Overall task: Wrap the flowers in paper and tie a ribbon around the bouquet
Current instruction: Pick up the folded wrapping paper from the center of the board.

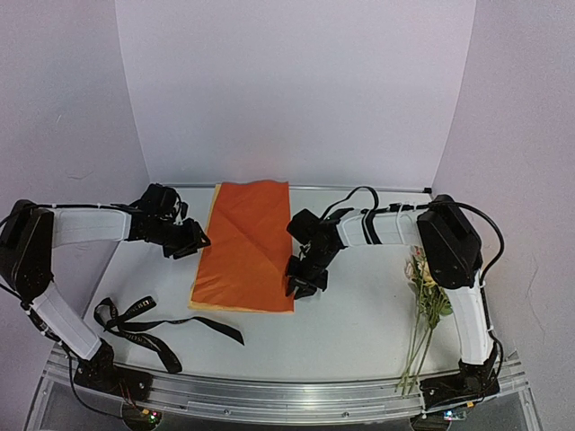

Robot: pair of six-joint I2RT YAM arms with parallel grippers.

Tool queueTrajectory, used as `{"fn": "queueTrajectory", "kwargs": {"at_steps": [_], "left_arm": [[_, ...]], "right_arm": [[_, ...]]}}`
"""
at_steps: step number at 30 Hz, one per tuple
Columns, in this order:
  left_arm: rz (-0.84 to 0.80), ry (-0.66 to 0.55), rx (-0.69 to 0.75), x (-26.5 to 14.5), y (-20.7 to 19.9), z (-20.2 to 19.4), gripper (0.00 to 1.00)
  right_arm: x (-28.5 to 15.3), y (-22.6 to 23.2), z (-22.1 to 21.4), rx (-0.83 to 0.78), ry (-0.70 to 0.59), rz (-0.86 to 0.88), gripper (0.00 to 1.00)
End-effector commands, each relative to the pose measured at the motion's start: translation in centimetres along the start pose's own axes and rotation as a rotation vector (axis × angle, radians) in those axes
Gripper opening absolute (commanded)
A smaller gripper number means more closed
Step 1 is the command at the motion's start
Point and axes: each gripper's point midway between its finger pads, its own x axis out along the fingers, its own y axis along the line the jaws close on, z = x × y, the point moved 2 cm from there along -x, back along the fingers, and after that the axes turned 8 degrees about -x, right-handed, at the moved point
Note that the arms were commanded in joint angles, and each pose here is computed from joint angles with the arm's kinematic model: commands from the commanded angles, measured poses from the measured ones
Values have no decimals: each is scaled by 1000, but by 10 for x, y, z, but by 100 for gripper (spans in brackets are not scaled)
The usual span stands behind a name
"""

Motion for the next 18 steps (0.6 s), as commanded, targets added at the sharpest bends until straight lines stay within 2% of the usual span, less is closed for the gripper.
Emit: {"fn": "queueTrajectory", "kwargs": {"at_steps": [1,4,7,13,18], "left_arm": [[27,25,-40,15,22,-3,57],[42,48,-69,24,35,-12,72],[25,58,-68,29,38,-17,77],[-43,101,-61,48,33,-21,78],[-63,132,-75,58,33,-24,70]], "right_arm": [[9,-1,1,19,9,-11,22],[9,-1,0,21,10,-11,22],[11,-2,-1,23,14,-13,22],[14,-4,-1,29,20,-12,22],[16,-4,-1,28,23,-12,22]]}}
